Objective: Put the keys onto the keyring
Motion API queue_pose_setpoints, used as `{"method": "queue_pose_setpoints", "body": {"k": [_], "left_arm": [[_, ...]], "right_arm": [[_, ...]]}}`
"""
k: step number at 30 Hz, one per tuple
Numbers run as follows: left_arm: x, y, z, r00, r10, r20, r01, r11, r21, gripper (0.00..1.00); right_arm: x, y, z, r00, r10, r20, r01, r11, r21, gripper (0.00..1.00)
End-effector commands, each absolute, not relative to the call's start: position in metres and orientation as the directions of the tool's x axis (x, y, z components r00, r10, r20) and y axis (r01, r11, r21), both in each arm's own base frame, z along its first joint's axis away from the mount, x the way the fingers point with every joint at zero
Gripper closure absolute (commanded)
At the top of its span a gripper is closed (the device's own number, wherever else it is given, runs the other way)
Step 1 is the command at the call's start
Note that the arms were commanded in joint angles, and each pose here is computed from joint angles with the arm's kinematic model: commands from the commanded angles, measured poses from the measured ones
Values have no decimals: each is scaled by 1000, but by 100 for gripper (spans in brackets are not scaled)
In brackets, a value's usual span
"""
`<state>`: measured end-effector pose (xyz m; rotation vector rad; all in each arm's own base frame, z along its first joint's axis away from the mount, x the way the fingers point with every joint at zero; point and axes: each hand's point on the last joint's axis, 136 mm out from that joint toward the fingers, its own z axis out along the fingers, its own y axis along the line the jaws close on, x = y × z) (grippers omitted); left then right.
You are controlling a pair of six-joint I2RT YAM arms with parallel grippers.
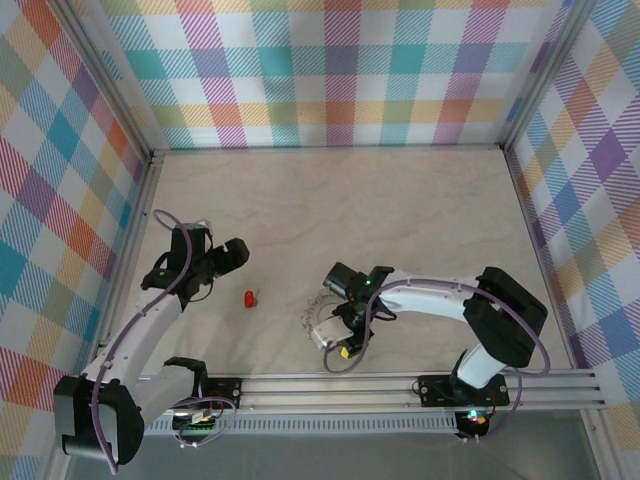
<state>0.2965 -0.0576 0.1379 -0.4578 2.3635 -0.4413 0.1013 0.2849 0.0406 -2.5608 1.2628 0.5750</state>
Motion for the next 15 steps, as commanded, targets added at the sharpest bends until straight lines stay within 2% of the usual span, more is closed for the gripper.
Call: {"method": "queue_pose_setpoints", "body": {"k": [1, 6, 10, 15], "left_arm": [[295, -60, 147, -711, -452, -538, -203, 865, -459, 14], [294, -62, 147, -719, -442, -536, -192, 868, -458, 14], [291, -62, 147, -723, -430, -541, -181, 873, -452, 14], [288, -62, 146, -730, -412, -545, -168, 881, -442, 14]], "right_arm": [[105, 295, 60, 714, -546, -438, -671, -713, -206, 53], [101, 297, 57, 821, -415, -392, -525, -819, -231, 66], [99, 299, 48, 881, -321, -347, -423, -864, -274, 68], [104, 305, 42, 910, -291, -295, -372, -889, -268, 68]]}}
